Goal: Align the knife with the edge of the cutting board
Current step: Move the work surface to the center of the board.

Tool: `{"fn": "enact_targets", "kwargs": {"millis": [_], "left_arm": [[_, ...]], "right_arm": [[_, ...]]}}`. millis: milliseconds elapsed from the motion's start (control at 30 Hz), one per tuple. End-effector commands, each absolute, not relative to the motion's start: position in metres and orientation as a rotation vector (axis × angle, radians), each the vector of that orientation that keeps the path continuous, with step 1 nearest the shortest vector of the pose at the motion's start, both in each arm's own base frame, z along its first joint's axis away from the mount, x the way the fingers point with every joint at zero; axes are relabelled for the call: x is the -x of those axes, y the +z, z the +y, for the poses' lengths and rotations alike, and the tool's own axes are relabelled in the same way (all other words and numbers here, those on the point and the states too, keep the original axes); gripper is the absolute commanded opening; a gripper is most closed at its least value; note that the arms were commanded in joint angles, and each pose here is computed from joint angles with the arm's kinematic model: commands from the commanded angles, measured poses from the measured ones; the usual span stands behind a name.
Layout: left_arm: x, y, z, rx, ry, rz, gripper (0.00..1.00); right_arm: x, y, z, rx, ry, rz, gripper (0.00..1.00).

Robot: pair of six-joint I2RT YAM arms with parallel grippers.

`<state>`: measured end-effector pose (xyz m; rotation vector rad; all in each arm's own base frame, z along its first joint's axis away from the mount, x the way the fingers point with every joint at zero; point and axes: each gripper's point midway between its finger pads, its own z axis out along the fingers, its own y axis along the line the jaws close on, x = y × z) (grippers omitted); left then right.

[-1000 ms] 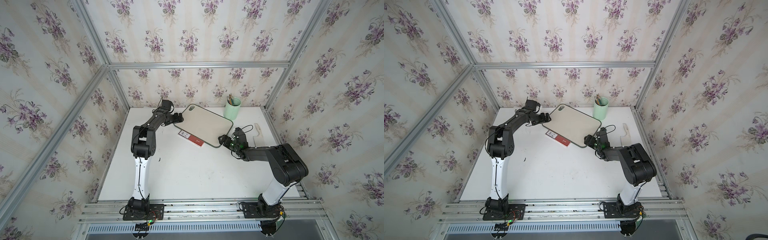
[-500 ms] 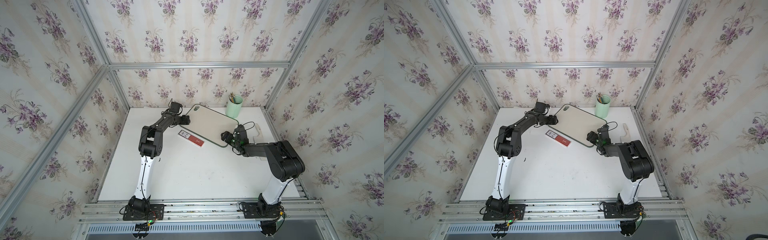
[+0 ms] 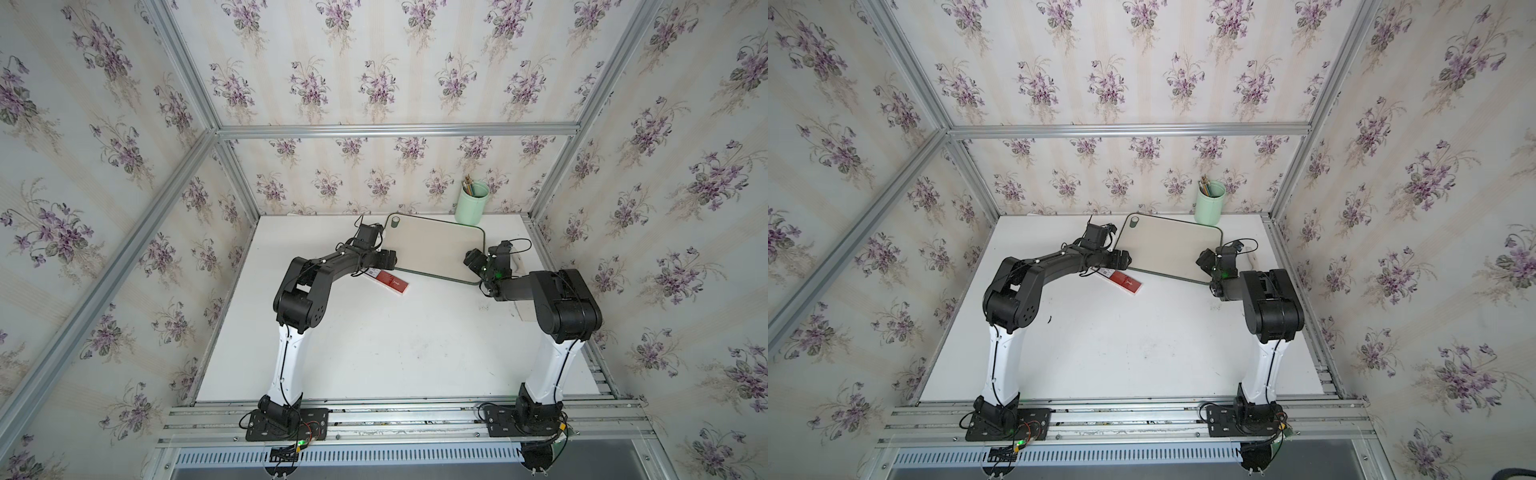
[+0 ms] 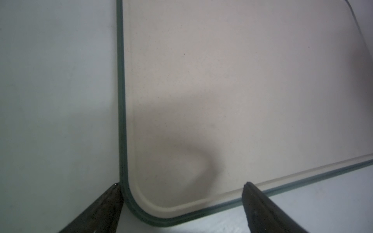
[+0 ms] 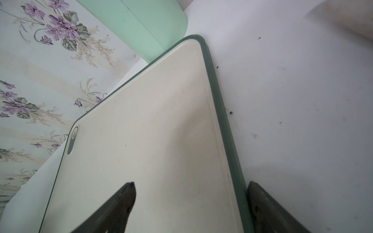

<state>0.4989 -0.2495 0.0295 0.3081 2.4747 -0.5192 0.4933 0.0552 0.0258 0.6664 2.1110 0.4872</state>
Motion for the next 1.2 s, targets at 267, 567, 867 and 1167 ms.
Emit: {"fn": "enact_targets", "kwargs": {"millis": [267, 567, 867, 1167], "left_arm": [[-0.373, 0.049, -0.27, -0.368, -0.982, 2.451, 0.94], [-0.328, 0.065, -0.218, -0.243, -0.807, 2.468, 0.96], [-0.355, 0.056, -0.171, -0.064, -0.598, 2.542, 0.98], [-0.353, 0.031, -0.186, -0.05, -0.761, 2.565, 0.95]], "right_arm": [[-0.439, -0.017, 0.134, -0.579, 0.932, 2.469, 0.86], [-0.378, -0.009, 0.142, -0.512, 0.906, 2.55, 0.86], [-0.365, -0.004, 0.137, -0.485, 0.82, 2.563, 0.87], [-0.352, -0.013, 0.157, -0.456, 0.86, 2.618, 0.86]]}}
